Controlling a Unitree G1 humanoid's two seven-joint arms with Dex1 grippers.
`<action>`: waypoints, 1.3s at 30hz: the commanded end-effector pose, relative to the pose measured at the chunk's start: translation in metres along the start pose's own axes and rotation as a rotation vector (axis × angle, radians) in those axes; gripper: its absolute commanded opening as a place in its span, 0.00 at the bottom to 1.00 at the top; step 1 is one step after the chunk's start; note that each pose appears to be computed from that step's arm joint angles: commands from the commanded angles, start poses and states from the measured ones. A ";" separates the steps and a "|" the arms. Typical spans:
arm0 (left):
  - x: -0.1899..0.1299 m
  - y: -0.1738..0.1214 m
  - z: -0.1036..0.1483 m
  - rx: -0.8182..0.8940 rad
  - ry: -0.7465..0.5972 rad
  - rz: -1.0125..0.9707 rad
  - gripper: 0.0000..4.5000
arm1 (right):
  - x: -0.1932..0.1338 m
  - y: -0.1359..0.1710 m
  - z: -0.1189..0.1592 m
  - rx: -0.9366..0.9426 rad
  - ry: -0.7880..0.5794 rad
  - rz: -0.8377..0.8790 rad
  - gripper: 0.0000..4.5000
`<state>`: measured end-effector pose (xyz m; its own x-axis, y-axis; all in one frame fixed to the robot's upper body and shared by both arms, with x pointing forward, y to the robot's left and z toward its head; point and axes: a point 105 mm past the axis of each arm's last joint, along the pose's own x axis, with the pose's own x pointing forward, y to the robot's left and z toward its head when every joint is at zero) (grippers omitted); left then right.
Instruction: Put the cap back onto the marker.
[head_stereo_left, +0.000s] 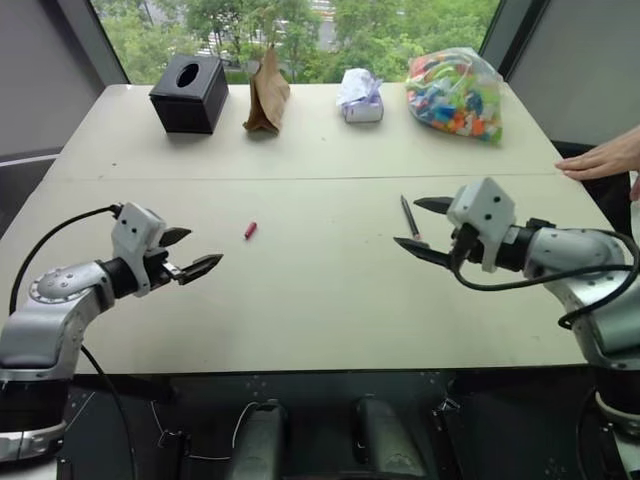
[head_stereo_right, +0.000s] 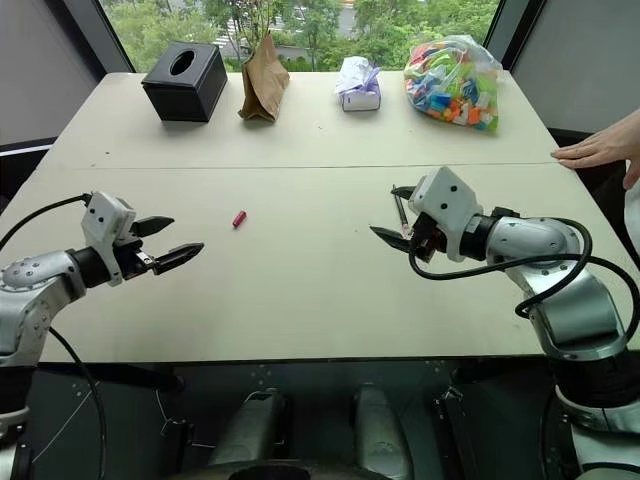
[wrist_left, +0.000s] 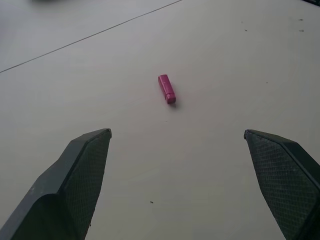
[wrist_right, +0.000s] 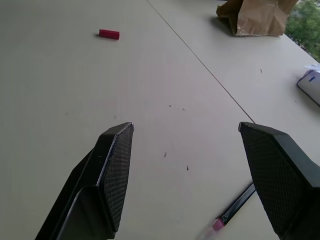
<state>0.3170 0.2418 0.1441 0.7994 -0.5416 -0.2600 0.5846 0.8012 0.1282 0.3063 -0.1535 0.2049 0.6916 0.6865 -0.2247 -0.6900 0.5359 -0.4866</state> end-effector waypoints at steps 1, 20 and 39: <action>0.001 0.009 0.011 0.044 -0.062 0.028 0.99 | -0.002 0.000 0.013 -0.033 -0.045 -0.035 0.77; 0.061 0.004 -0.016 0.010 -0.099 0.043 0.99 | -0.003 0.023 0.025 0.002 -0.073 -0.111 0.77; 0.120 -0.004 -0.031 0.001 -0.053 0.129 0.99 | -0.008 0.029 0.027 0.018 -0.072 -0.161 0.77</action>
<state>0.4050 0.1807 0.0907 0.8669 -0.4727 -0.1582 0.4935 0.8586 0.1387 0.2815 -0.1335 0.2029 0.7773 0.6148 -0.1339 -0.5955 0.6502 -0.4718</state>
